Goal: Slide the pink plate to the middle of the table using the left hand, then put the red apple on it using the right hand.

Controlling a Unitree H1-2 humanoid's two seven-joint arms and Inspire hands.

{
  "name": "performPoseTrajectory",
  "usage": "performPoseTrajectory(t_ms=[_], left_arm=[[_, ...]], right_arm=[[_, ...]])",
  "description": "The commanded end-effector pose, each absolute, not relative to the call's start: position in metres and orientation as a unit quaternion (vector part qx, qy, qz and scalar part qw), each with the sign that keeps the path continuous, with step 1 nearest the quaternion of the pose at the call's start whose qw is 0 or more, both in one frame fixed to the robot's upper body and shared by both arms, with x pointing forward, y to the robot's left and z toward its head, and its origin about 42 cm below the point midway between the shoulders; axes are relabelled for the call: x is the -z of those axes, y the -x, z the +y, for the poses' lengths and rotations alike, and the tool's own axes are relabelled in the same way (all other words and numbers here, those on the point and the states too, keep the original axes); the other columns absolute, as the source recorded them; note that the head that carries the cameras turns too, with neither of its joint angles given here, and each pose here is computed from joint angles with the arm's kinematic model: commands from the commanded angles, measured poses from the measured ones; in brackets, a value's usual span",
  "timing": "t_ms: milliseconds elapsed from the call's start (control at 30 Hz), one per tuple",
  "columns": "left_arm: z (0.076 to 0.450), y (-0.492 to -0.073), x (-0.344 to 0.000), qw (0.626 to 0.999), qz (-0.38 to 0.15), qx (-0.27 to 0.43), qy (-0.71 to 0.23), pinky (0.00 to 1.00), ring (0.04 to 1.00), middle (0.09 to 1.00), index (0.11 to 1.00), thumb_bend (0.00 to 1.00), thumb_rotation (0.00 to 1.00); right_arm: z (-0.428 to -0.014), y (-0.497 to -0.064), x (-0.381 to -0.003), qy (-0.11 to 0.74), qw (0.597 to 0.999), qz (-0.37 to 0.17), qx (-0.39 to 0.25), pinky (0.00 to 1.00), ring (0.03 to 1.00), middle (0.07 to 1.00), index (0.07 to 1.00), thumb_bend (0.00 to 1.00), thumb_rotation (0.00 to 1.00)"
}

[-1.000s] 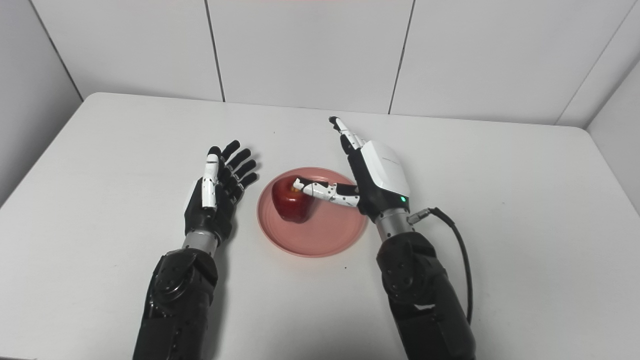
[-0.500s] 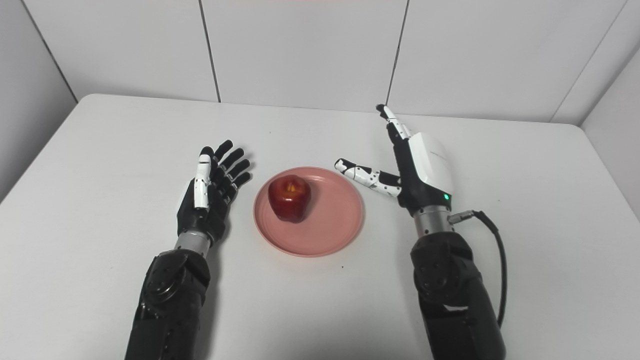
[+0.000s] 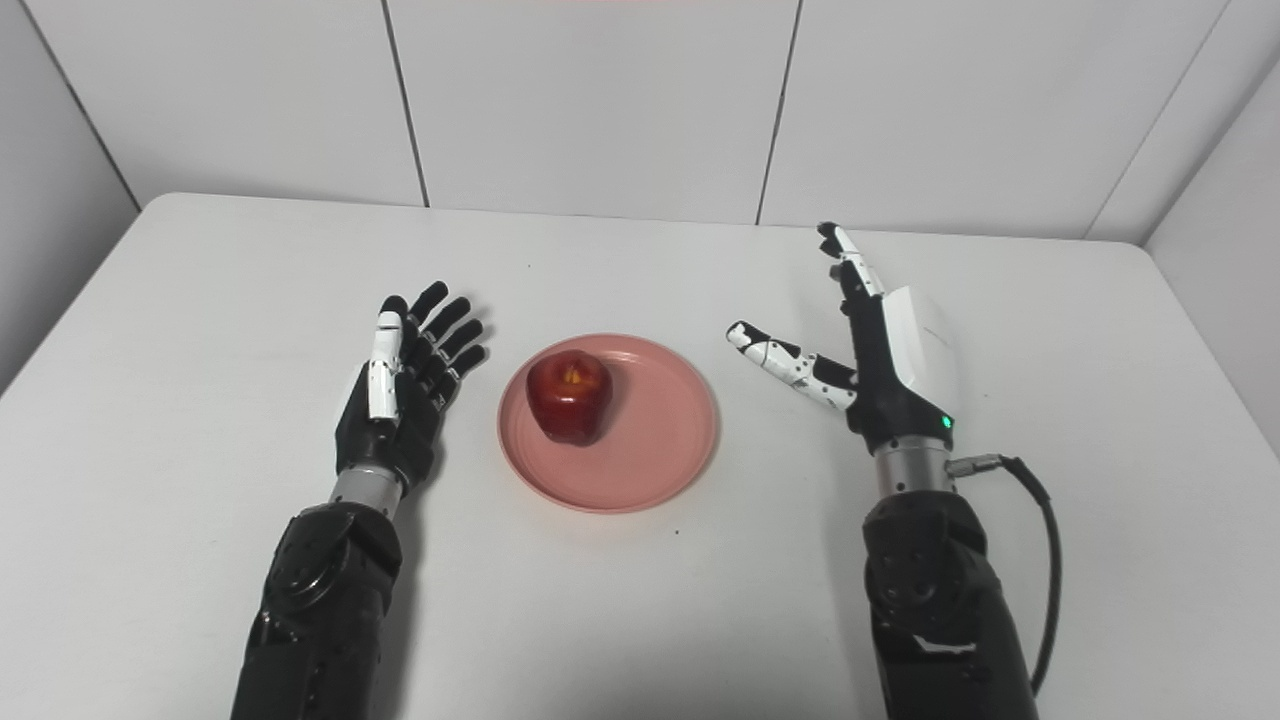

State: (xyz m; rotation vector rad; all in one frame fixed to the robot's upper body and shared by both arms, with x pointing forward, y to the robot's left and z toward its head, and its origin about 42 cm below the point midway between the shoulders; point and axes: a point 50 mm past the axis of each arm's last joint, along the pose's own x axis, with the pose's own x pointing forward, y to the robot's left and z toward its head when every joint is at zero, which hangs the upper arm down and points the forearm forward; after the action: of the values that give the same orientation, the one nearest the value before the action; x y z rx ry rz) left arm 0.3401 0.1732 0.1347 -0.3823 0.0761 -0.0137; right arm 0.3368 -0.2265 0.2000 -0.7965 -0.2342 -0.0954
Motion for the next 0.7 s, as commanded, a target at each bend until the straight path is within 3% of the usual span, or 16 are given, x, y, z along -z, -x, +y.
performPoseTrajectory(t_ms=[0, 100, 300, 433, 667], left_arm=[[0.174, -0.345, -0.139, 0.981, 0.029, 0.012, 0.192, 0.87, 0.867, 0.881, 0.869, 0.46, 1.00], [0.174, -0.346, -0.139, 0.981, 0.030, 0.011, 0.193, 0.87, 0.867, 0.878, 0.867, 0.46, 1.00], [0.173, -0.345, -0.139, 0.980, 0.030, 0.009, 0.194, 0.86, 0.863, 0.879, 0.863, 0.46, 1.00], [0.172, -0.345, -0.140, 0.980, 0.031, 0.009, 0.197, 0.86, 0.862, 0.878, 0.863, 0.46, 1.00], [0.170, -0.344, -0.141, 0.980, 0.034, 0.008, 0.196, 0.86, 0.860, 0.874, 0.862, 0.45, 1.00]], right_arm=[[-0.230, -0.338, -0.218, 0.382, 0.908, -0.157, 0.069, 0.68, 0.803, 0.863, 0.896, 0.97, 0.81], [-0.235, -0.334, -0.212, 0.376, 0.913, -0.143, 0.073, 0.67, 0.788, 0.855, 0.890, 0.96, 0.85], [-0.236, -0.327, -0.201, 0.332, 0.934, -0.111, 0.071, 0.74, 0.822, 0.858, 0.869, 0.89, 0.97], [-0.234, -0.326, -0.196, 0.296, 0.947, -0.106, 0.069, 0.76, 0.827, 0.858, 0.861, 0.85, 1.00], [-0.223, -0.329, -0.177, 0.153, 0.984, -0.085, 0.046, 0.80, 0.839, 0.864, 0.865, 0.57, 1.00]])
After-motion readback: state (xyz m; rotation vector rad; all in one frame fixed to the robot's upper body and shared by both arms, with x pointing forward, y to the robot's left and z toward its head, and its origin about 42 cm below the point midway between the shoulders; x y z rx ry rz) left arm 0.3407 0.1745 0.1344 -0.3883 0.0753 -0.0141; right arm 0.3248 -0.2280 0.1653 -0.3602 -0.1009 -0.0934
